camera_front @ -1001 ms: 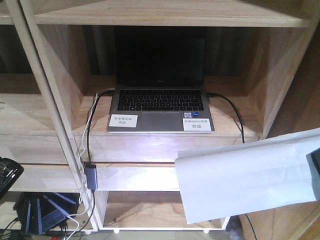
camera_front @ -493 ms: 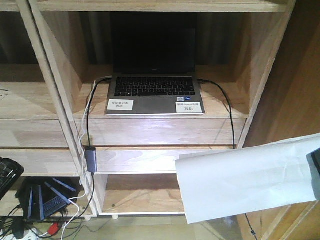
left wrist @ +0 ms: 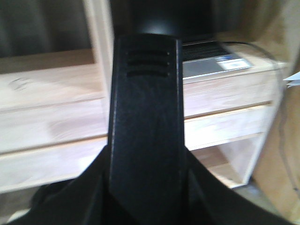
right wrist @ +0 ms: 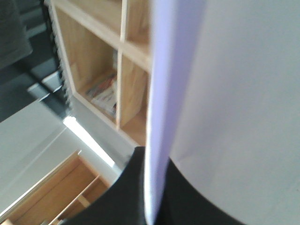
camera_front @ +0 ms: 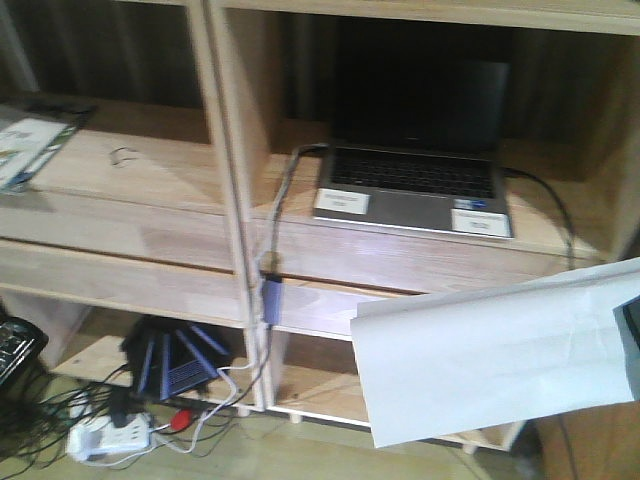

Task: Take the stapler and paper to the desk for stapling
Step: 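Drive the base backward and turn away from the shelf holding both items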

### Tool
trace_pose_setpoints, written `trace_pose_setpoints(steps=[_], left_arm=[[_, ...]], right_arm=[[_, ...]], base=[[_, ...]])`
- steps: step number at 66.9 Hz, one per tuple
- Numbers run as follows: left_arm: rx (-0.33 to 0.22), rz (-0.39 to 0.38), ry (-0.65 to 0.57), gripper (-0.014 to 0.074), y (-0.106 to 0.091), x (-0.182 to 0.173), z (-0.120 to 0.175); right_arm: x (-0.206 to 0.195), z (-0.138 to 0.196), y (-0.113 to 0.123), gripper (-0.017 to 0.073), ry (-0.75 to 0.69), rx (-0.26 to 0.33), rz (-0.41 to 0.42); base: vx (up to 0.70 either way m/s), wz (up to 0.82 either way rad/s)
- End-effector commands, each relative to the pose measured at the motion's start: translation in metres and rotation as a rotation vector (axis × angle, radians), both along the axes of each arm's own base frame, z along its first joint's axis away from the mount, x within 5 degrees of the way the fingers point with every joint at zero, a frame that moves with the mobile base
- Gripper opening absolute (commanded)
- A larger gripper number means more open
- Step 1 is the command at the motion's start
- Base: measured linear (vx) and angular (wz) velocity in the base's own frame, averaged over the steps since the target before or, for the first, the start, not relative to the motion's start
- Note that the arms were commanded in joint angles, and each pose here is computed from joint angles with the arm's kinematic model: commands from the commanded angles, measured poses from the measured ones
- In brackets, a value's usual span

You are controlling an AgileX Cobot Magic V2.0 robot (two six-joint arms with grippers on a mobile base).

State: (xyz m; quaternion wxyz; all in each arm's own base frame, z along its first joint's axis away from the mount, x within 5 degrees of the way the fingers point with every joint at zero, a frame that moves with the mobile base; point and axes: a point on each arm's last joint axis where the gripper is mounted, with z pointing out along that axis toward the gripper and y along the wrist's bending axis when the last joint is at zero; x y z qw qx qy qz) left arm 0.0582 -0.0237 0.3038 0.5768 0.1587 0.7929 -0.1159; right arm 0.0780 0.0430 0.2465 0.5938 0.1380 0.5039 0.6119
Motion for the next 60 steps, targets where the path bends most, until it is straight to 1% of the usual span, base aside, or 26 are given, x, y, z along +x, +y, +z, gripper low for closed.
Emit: trace_pose_setpoints(steps=[1, 35, 60], left_arm=[[-0.055, -0.010, -0.121, -0.0006, -0.0012, 0.0008, 0.0190], [-0.055, -0.010, -0.121, -0.0006, -0.0012, 0.0008, 0.0190], [-0.055, -0.010, -0.121, -0.0006, -0.0012, 0.0008, 0.0190]], right_arm=[[-0.0037, -0.0018, -0.0009, -0.0006, -0.036, 0.023, 0.008], [-0.0037, -0.0018, -0.0009, -0.0006, -0.036, 0.023, 0.008], [-0.0037, -0.0018, -0.0008, -0.0006, -0.037, 0.023, 0.008]], base=[[-0.02, 0.55], [-0.01, 0.60], [0.02, 0.44]])
